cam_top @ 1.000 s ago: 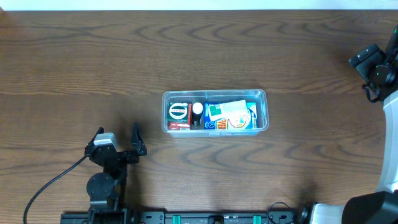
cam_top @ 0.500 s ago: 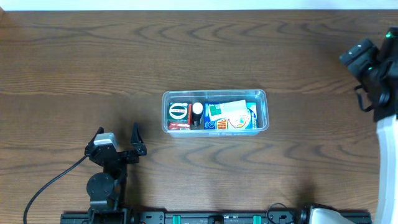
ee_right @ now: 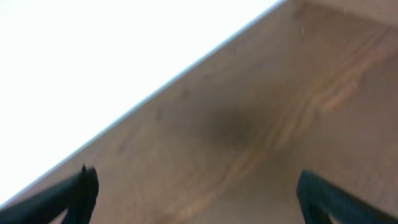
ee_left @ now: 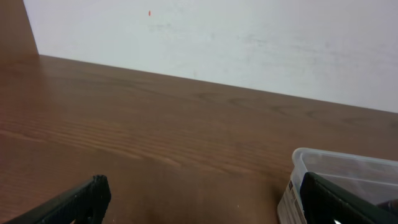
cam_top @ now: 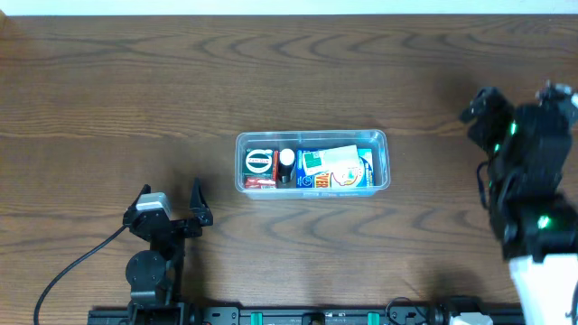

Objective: Pack container

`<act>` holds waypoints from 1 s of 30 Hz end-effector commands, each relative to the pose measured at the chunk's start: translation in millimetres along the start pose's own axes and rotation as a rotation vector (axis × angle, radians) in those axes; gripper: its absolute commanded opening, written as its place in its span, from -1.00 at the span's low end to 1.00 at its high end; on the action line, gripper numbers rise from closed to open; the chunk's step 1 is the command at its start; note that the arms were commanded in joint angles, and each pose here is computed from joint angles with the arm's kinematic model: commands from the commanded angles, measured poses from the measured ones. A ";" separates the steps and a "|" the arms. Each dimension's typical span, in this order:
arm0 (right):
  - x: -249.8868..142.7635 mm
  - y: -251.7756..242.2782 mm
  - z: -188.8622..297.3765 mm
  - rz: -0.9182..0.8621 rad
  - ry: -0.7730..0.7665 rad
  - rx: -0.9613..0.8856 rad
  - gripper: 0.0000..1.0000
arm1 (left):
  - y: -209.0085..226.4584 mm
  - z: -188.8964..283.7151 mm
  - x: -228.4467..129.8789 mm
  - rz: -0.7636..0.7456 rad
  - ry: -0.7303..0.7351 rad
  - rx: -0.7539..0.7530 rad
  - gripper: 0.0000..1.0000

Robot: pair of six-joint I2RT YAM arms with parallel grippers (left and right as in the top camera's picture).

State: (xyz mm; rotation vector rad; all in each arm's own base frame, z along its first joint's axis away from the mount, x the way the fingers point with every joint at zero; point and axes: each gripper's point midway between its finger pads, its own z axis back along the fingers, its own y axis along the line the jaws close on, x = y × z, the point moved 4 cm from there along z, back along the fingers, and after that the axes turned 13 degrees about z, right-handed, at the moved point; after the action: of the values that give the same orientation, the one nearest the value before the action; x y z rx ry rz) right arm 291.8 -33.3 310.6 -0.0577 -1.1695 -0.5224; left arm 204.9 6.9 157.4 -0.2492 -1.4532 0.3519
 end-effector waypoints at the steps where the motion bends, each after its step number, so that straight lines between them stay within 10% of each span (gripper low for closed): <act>1: -20.0 -12.8 7.1 -0.017 -0.067 0.009 0.98 | 8.0 -1.0 -12.8 -0.018 0.040 0.034 0.96; 30: -143.4 -40.6 19.3 0.193 -0.373 0.292 0.98 | 8.0 -1.0 -12.8 -0.018 0.040 0.034 0.96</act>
State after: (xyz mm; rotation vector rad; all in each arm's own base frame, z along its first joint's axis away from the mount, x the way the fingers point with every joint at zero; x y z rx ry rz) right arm 218.4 -14.3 186.7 -0.0119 -1.5666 -0.2036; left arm 204.9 6.9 157.4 -0.2492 -1.4528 0.3519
